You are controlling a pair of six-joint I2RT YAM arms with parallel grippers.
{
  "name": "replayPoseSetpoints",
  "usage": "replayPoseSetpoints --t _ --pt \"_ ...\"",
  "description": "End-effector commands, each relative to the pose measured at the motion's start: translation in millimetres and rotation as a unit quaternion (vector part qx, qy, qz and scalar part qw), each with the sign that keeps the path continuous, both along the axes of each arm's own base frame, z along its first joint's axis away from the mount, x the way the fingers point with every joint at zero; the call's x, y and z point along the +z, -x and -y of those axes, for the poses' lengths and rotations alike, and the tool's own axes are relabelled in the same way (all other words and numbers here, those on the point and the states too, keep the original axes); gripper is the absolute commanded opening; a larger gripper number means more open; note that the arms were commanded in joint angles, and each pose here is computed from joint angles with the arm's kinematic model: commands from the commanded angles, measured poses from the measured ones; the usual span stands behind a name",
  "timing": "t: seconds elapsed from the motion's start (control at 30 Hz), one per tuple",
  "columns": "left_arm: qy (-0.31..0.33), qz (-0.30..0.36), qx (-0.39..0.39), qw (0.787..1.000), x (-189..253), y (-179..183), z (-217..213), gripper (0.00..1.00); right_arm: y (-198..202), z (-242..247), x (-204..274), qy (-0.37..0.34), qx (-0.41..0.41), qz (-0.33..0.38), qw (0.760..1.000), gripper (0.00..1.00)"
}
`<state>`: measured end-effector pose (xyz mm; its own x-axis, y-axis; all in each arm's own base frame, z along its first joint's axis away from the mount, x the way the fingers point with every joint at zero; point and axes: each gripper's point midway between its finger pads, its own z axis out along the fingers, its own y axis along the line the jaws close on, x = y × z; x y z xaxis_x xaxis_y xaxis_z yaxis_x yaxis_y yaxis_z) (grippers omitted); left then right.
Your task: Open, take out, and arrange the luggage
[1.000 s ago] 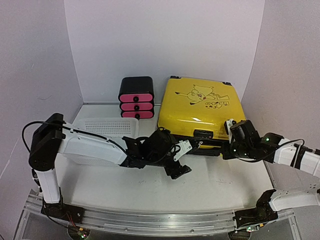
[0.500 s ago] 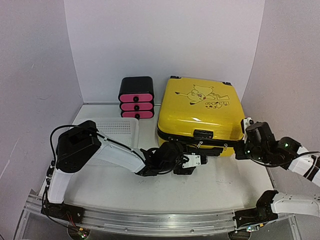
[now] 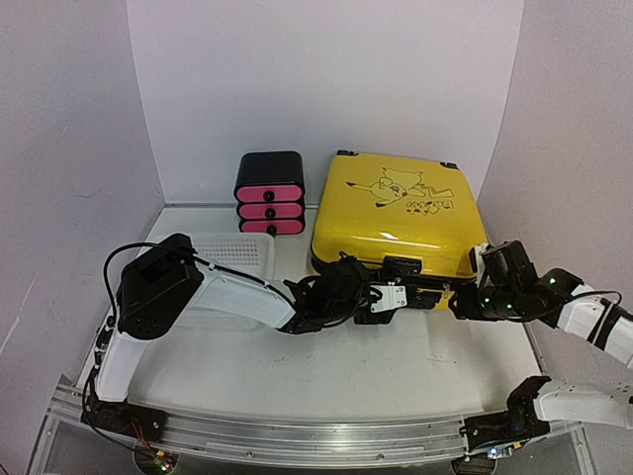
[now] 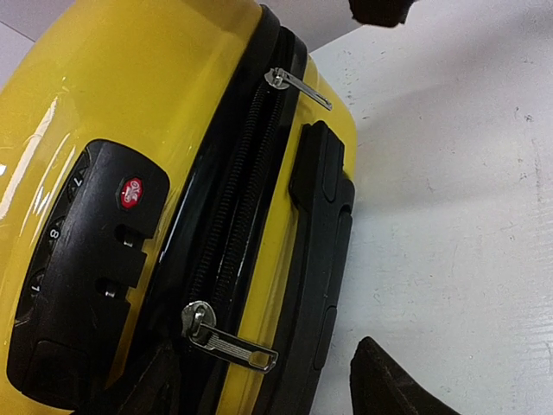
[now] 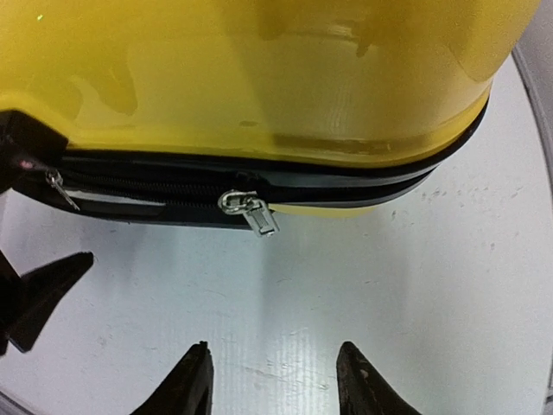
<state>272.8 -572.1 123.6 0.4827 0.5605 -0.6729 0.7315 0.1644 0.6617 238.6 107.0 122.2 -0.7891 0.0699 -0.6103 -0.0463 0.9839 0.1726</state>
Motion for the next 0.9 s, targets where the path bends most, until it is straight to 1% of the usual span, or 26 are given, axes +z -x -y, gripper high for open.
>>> replayPoseSetpoints --t 0.0,0.07,0.17,0.2,0.3,0.4,0.47,0.53,0.63,0.73,0.8,0.87 --pt "-0.017 -0.029 0.008 0.999 -15 -8 0 0.66 -15 -23 4 -0.104 0.027 0.008 0.994 0.53" --pt "-0.027 -0.032 0.017 0.999 -22 -11 -2 0.64 -21 -20 -1 -0.119 0.011 0.005 0.993 0.53" --pt "-0.033 -0.044 0.019 0.998 -29 -8 -6 0.53 -30 -15 -6 -0.147 -0.011 0.002 0.989 0.53" --pt "-0.035 -0.047 0.016 0.998 -30 -6 -7 0.52 -31 -15 -5 -0.153 -0.015 0.004 0.988 0.53" --pt "-0.035 -0.056 0.014 0.998 -31 -3 -10 0.44 -34 -16 0 -0.158 -0.012 0.010 0.987 0.54" --pt "-0.030 -0.069 0.004 0.997 -30 -1 -11 0.42 -34 -16 1 -0.160 -0.011 0.011 0.987 0.54" --pt "-0.037 -0.070 -0.006 0.997 -32 3 -11 0.39 -33 -15 1 -0.160 -0.012 0.013 0.987 0.54" --pt "-0.040 -0.072 -0.003 0.997 -35 1 -13 0.38 -32 -15 1 -0.160 -0.012 0.015 0.987 0.54" --pt "-0.056 -0.057 0.012 0.997 -44 -8 -16 0.42 -29 -14 1 -0.159 -0.010 0.016 0.987 0.55" --pt "-0.085 -0.041 0.021 0.995 -57 -16 -17 0.41 -28 -10 -1 -0.148 -0.013 0.014 0.989 0.55" --pt "-0.096 -0.043 0.022 0.994 -63 -18 -19 0.41 -28 -7 1 -0.142 -0.016 0.016 0.990 0.55" --pt "-0.103 -0.047 0.024 0.993 -67 -20 -22 0.43 -27 -4 2 -0.136 -0.021 0.020 0.990 0.57"
